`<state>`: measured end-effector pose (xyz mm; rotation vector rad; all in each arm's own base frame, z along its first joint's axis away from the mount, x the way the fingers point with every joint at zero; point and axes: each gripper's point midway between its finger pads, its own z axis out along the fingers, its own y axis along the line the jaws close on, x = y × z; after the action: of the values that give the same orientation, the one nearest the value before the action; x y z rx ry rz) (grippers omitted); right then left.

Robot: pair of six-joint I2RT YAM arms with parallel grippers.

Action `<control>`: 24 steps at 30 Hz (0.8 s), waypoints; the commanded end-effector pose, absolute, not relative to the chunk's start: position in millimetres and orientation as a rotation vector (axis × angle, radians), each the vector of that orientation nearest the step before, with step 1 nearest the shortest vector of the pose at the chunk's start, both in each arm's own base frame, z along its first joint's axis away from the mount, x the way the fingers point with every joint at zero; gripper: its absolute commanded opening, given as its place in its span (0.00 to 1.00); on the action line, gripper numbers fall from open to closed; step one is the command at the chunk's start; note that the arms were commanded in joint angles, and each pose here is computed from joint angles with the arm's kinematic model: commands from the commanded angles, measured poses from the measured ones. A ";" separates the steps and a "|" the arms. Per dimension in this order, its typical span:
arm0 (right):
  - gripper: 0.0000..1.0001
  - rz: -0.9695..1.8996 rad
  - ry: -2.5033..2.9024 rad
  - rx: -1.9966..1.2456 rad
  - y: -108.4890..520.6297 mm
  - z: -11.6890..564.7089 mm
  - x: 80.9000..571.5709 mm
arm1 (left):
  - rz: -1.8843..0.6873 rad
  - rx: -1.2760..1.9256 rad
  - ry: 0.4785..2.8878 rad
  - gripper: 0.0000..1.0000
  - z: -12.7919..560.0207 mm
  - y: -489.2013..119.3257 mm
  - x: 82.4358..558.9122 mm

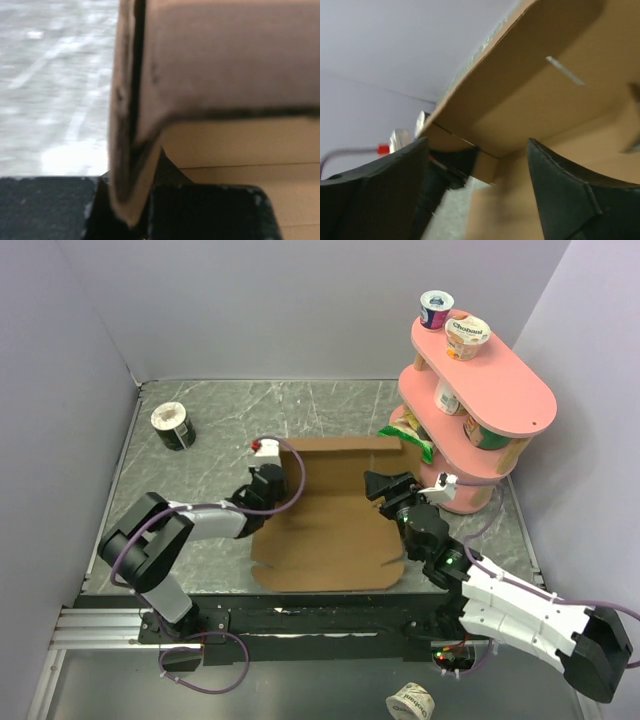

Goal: Fold the paper box

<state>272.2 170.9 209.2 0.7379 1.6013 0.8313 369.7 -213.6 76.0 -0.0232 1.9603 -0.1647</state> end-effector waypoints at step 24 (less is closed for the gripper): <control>0.97 0.662 1.797 -0.102 152.4 327.8 299.1 | -0.288 0.091 1.981 0.01 120.0 -164.0 378.7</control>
<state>302.2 141.9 269.4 -0.1558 1.8543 0.5400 376.7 -157.6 92.1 0.0666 2.0854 -0.2261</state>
